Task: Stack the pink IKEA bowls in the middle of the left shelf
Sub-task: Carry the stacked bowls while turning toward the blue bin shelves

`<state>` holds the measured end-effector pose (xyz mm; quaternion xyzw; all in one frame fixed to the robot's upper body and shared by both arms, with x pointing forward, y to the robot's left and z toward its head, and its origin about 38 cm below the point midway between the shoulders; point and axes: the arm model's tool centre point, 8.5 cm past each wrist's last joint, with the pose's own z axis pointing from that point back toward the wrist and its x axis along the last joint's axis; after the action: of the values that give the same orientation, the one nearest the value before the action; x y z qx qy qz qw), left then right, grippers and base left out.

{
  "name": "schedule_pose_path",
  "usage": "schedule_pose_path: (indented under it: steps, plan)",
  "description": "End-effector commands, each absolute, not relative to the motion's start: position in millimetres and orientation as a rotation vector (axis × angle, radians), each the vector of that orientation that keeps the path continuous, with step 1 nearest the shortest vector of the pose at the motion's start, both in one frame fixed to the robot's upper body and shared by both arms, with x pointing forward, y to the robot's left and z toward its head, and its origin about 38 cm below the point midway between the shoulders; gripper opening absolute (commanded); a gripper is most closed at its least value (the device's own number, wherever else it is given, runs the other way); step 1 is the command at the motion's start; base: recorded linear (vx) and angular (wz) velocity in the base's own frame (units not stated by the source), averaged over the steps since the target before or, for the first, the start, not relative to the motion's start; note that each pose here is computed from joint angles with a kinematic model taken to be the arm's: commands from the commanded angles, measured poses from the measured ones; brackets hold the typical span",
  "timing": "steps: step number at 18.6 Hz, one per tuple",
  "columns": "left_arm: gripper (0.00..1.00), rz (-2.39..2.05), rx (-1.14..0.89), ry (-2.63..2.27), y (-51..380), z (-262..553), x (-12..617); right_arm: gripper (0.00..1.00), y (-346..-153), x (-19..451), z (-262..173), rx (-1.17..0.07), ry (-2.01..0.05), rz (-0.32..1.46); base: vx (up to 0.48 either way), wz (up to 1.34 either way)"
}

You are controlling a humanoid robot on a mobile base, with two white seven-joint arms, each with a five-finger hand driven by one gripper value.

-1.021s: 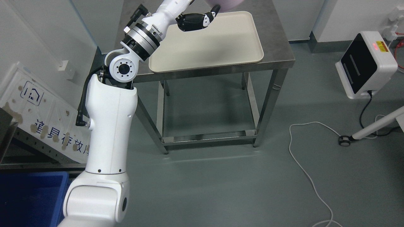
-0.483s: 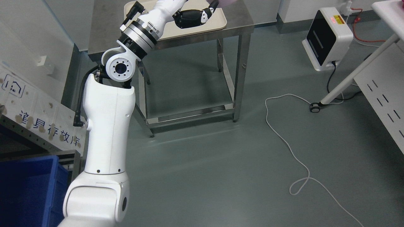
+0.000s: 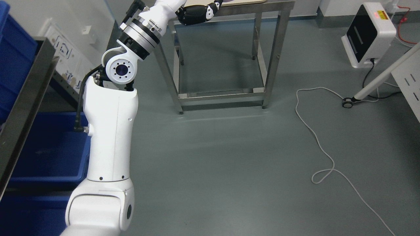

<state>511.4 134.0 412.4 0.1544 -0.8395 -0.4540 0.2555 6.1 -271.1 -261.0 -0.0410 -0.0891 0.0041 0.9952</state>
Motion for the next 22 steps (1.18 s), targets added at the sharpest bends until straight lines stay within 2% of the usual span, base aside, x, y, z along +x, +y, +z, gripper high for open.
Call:
schedule_pose_path:
  steps: [1, 11, 22]
  plan:
    - [0.03, -1.249, 0.444, -2.317, 133.2, 425.4, 503.2, 1.00, -282.6, 6.1, -259.9, -0.101, -0.178, 0.007, -0.361, 0.44]
    - [0.04, -1.212, 0.477, -2.350, 140.0, 449.5, 502.8, 1.00, -282.6, 6.1, -259.9, -0.101, -0.178, 0.007, -0.308, 0.66]
    - [0.04, -1.188, 0.506, -2.349, 140.7, 470.9, 503.3, 1.00, -282.6, 6.1, -259.9, -0.101, -0.178, 0.007, -0.144, 1.02]
